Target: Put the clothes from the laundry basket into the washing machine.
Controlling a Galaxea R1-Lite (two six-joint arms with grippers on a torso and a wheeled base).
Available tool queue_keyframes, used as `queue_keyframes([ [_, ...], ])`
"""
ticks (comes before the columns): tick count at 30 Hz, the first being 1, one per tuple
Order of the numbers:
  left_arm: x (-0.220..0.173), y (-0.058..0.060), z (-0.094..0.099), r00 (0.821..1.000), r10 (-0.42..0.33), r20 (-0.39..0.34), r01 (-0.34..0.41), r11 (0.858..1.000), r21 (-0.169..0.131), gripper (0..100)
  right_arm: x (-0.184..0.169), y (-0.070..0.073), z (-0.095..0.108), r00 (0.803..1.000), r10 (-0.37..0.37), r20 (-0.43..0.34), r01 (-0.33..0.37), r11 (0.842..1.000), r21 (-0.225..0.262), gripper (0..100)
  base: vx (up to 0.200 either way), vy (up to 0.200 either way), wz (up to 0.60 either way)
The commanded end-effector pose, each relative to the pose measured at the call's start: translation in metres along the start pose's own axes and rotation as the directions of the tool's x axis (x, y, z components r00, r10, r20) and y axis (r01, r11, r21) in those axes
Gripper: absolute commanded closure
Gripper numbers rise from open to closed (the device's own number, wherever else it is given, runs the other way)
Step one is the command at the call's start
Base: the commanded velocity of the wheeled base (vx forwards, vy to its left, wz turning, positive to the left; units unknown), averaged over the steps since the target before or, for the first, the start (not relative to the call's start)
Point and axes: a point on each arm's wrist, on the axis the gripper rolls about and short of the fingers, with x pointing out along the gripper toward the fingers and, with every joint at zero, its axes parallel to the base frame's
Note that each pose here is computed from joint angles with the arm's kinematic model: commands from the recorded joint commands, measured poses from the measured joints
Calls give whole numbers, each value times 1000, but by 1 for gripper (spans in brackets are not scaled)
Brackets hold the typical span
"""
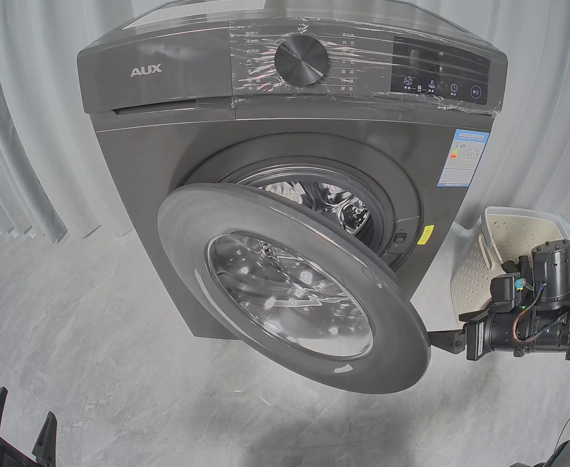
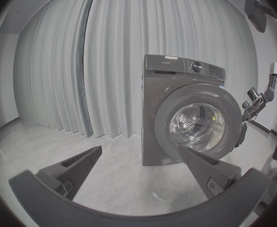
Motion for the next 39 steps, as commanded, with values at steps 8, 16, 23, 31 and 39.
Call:
queue_keyframes([
  [8,0,0,-4,1000,1,-2,-1,1000,0,0,-5,23,-16,990,130,-53,-133,990,-51,0,0,0,0],
  [16,0,0,-4,1000,1,-2,-1,1000,0,0,22,9,3,999,31,-22,-31,999,-15,0,0,0,0],
  [23,0,0,-4,1000,2,-1,-2,1000,0,0,79,14,7,999,-47,-1,47,997,57,0,0,0,0],
  [31,0,0,-4,1000,2,-1,-2,1000,0,0,129,15,0,996,-84,-37,86,995,41,0,0,0,0],
  [39,0,0,-4,1000,2,-1,-2,1000,0,0,137,34,-10,999,-26,-47,27,1000,11,0,0,0,0],
])
